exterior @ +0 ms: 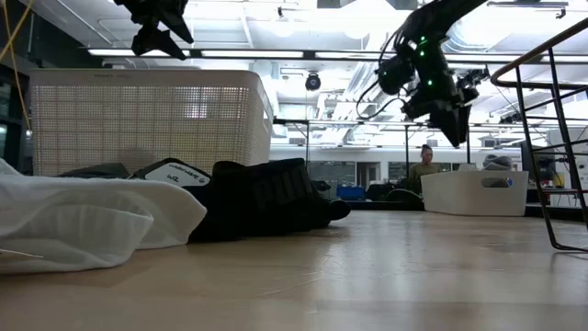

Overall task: Pick & Place Cloths
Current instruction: Put the purple sock into the small white bin, then put the blue sock into the small white bin

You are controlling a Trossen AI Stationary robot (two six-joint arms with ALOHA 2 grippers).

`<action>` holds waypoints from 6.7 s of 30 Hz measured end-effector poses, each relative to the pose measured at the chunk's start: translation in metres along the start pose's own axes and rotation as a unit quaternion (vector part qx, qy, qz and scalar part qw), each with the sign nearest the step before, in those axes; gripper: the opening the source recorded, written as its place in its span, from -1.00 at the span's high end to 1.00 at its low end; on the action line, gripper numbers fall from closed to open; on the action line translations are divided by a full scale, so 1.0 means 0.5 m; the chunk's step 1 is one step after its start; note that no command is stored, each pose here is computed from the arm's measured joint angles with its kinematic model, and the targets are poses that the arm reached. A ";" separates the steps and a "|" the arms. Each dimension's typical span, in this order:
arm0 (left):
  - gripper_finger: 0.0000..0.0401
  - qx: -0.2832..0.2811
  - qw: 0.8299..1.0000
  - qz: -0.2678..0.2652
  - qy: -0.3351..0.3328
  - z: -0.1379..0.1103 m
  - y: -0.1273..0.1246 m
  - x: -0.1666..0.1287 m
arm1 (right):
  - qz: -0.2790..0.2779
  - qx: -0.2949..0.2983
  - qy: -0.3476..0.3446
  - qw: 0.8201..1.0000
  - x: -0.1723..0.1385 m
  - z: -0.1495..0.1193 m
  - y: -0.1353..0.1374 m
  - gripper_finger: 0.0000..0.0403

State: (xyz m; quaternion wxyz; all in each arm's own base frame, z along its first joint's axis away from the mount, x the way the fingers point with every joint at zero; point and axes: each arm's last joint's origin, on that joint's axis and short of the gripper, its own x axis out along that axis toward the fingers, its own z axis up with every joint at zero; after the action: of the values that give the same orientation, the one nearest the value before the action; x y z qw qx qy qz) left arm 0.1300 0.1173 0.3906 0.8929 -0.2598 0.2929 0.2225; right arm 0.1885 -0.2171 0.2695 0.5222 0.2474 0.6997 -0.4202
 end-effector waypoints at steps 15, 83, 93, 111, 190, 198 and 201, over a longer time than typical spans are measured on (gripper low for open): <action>-0.01 0.007 1.000 0.000 0.003 -0.001 0.000 0.000 | -0.010 0.157 0.040 0.987 0.006 -0.047 -0.064 0.99; -0.01 0.035 0.999 0.001 0.012 -0.005 0.001 0.000 | -0.062 0.480 0.022 0.875 0.172 -0.091 0.005 0.99; -0.01 0.036 0.999 0.001 0.012 -0.005 0.001 0.000 | 0.037 0.452 -0.020 0.891 0.178 -0.055 0.025 0.99; -0.01 0.036 0.999 0.001 0.012 -0.005 0.001 0.000 | 0.050 0.453 -0.070 0.887 0.136 -0.080 0.010 0.99; -0.01 0.633 0.747 0.086 0.182 -0.274 -0.385 0.511 | 0.252 0.124 -0.419 0.863 -0.094 -0.350 0.042 -0.15; -0.01 0.591 0.771 0.110 0.210 -0.276 -0.349 0.563 | 0.255 0.124 -0.419 0.863 -0.094 -0.351 0.044 -0.15; -0.01 0.555 0.796 0.124 0.209 -0.255 -0.326 0.573 | 0.255 0.124 -0.419 0.863 -0.094 -0.351 0.044 -0.15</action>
State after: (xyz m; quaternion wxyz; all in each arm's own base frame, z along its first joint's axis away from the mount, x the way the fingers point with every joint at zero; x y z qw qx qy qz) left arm 0.3767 -0.0133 0.1734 0.7658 0.2787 0.5752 0.0711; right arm 0.1297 -0.0526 0.3243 0.8198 0.2809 0.2695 -0.4199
